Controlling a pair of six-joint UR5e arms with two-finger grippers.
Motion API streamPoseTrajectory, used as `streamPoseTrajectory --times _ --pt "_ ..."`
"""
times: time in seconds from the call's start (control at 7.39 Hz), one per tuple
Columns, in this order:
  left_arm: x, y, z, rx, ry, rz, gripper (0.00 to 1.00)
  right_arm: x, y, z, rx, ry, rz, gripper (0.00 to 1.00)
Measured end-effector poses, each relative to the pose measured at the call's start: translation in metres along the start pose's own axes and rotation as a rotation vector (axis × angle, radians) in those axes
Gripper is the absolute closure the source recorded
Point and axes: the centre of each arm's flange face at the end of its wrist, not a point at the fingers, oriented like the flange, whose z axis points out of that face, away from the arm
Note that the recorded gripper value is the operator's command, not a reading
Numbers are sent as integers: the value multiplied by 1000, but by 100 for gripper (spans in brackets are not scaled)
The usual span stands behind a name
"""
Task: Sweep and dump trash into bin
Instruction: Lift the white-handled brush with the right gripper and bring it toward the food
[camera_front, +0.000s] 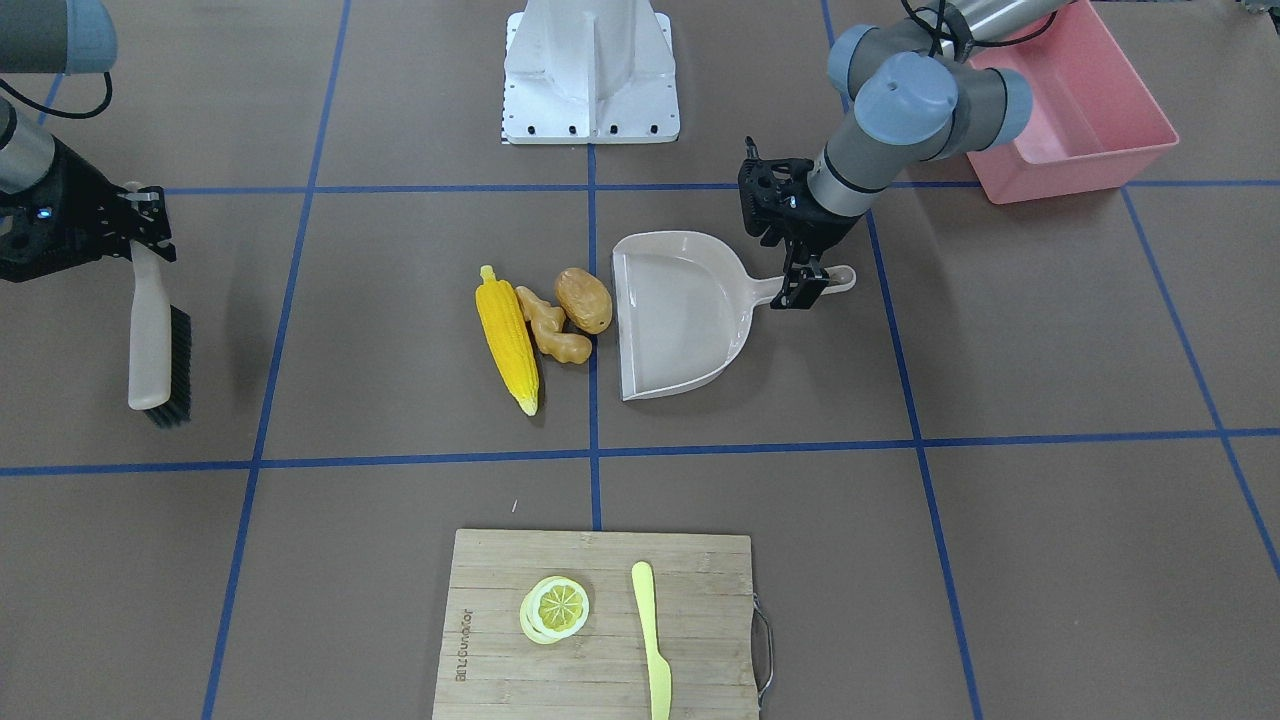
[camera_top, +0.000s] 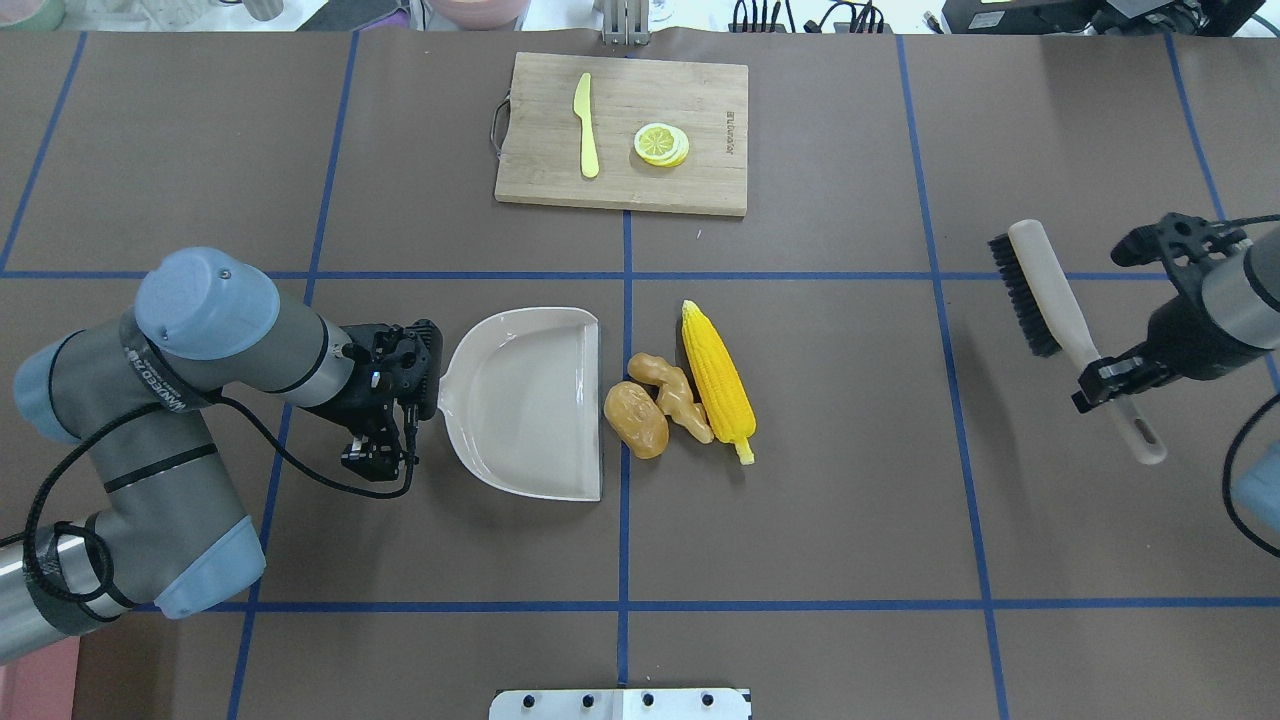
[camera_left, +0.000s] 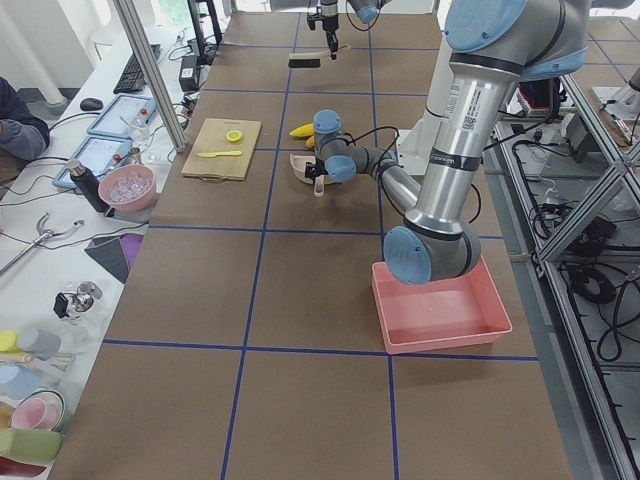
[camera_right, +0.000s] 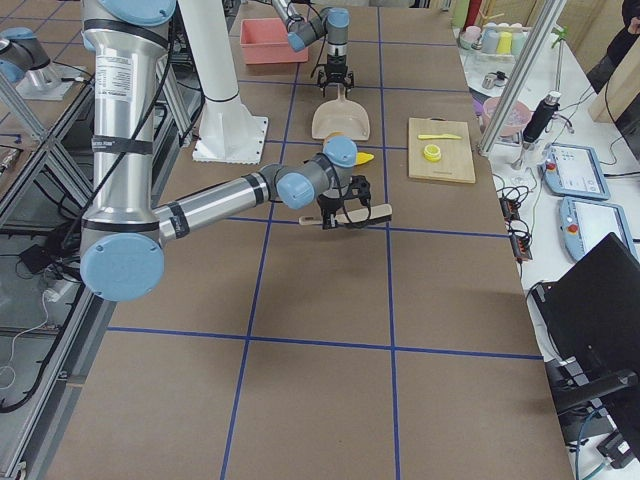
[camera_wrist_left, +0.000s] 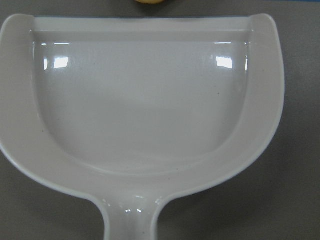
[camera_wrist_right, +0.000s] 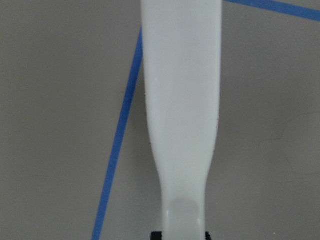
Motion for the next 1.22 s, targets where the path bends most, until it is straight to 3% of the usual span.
streamPoseTrajectory --times 0.27,0.68,1.22 --pt "-4 3 1 -8 -18 1 1 -76 -25 5 -29 23 63 100" --pt "-7 8 1 -12 -25 -23 2 -177 -10 43 -44 49 101 100" --pt "-6 11 2 -15 -19 -82 2 -234 -15 82 -48 75 116 100"
